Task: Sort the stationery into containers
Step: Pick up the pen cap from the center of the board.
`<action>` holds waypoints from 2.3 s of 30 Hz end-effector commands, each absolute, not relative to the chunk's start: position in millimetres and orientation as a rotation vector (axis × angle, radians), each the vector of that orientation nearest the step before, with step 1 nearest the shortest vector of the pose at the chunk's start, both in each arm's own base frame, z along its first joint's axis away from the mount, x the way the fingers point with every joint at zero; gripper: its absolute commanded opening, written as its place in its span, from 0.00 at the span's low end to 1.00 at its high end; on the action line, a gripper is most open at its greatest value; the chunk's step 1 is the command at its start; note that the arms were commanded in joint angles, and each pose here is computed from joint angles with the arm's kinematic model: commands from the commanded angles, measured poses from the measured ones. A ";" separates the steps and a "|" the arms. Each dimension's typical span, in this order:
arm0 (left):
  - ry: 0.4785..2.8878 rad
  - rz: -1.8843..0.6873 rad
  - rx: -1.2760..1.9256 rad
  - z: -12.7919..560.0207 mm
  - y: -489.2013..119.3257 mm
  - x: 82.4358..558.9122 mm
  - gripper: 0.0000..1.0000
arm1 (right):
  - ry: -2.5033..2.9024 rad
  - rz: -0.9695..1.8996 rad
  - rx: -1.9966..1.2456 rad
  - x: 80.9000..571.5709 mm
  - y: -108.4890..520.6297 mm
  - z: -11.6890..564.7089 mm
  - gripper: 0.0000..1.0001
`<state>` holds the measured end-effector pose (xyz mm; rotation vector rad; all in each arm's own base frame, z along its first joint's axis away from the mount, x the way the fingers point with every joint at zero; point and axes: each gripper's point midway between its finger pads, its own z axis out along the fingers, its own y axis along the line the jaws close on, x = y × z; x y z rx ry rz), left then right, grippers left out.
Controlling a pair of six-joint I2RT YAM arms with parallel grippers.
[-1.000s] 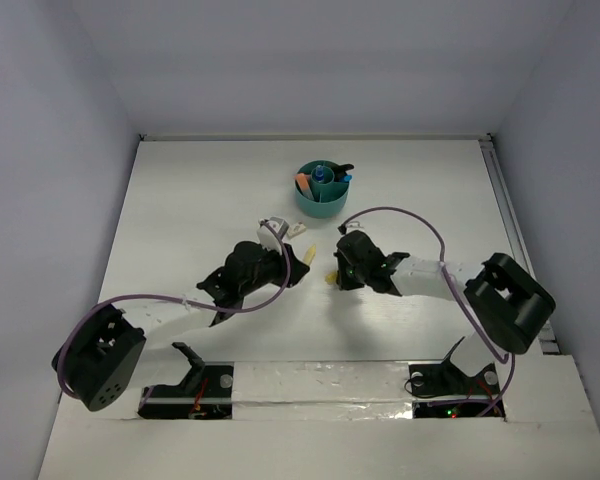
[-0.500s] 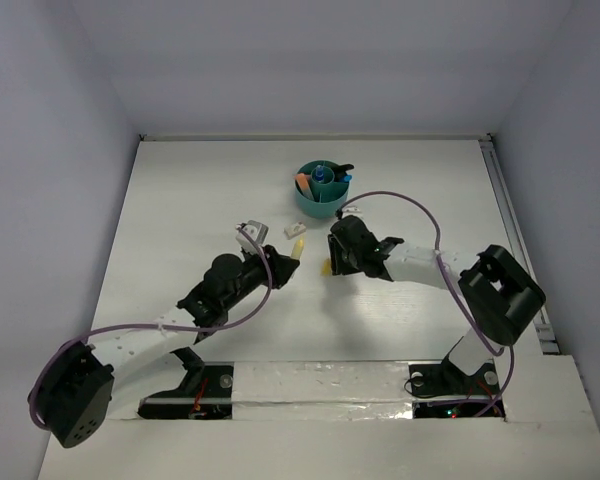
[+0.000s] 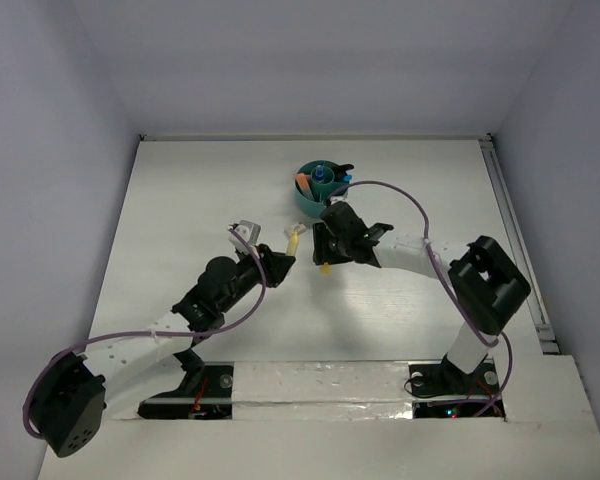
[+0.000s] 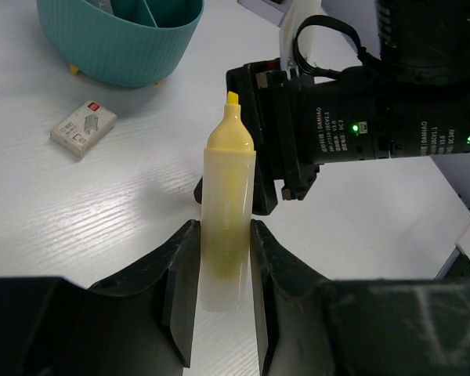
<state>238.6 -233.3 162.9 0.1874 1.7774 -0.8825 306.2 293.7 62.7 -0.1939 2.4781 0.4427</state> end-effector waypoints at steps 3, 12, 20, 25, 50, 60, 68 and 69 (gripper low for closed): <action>1.766 -0.921 0.202 164.4 -239.2 237.9 0.00 | 2.529 0.342 -0.161 315.3 291.4 55.7 0.53; 1.758 -0.923 0.202 166.1 -239.2 237.9 0.00 | 2.560 0.276 -0.159 312.7 282.5 43.1 0.53; 1.765 -0.921 0.204 163.7 -240.0 238.5 0.00 | 2.561 0.281 -0.176 313.7 284.7 41.8 0.52; 1.763 -0.913 0.198 164.4 -238.6 239.5 0.00 | 2.581 0.268 -0.185 314.3 286.4 29.8 0.51; 1.721 -1.007 0.201 174.0 -244.0 234.1 0.00 | 2.071 0.762 -0.060 337.6 312.6 191.1 0.00; 1.640 -1.183 0.210 209.3 -258.7 222.7 0.00 | 1.706 1.033 -0.009 323.7 302.0 295.0 0.00; 1.532 -1.354 0.204 243.1 -265.8 206.5 0.00 | 1.539 1.289 -0.034 306.9 318.6 335.7 0.00; 1.526 -1.363 0.200 244.6 -265.6 205.4 0.00 | 1.534 1.299 -0.041 305.5 319.6 338.0 0.00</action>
